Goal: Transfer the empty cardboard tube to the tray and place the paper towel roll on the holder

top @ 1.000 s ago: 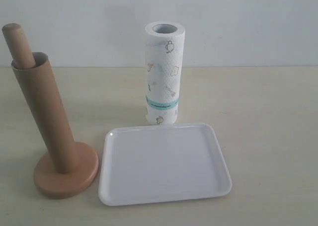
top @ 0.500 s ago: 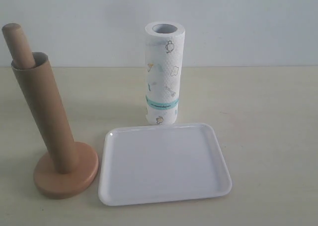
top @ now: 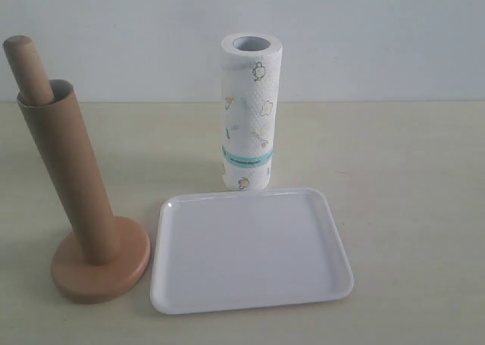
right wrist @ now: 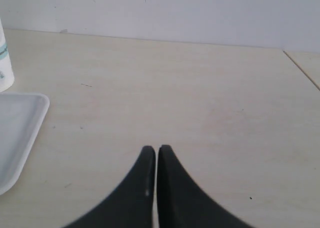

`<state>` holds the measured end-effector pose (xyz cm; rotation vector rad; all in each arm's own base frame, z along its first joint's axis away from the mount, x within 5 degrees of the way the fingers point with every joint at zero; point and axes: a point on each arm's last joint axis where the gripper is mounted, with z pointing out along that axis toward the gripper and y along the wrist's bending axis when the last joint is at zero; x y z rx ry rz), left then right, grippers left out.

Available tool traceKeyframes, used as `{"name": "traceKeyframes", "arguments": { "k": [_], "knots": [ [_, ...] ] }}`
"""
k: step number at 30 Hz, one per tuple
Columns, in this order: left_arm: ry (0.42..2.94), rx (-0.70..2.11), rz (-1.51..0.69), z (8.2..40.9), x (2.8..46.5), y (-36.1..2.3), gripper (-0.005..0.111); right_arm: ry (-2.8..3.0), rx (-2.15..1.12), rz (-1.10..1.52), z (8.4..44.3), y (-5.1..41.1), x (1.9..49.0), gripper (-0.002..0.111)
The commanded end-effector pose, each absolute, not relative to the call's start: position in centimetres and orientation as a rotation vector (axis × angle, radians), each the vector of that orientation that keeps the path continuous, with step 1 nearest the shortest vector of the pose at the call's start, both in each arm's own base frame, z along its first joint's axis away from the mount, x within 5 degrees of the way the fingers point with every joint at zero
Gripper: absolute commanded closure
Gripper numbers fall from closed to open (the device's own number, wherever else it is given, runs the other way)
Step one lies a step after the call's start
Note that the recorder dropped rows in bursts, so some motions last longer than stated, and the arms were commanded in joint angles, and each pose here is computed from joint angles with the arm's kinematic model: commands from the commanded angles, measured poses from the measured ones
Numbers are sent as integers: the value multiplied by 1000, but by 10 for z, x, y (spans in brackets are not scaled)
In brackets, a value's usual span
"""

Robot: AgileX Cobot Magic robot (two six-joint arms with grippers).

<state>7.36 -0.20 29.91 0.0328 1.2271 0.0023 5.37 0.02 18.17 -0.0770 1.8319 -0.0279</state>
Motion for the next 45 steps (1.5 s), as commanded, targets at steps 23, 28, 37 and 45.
{"name": "traceKeyframes", "arguments": {
  "k": [23,28,37,45],
  "knots": [
    [1631,339,-265,255,130,-37,103,1814,-77,-30,183,0,54,107],
    [1747,381,-377,242,132,-45,103,1814,-77,-30,183,0,54,107],
    [1773,376,-398,239,134,-46,81,1814,-77,-30,183,0,54,107],
    [1798,346,-536,235,138,-53,0,1814,-77,-30,183,0,54,107]
  ]
}}
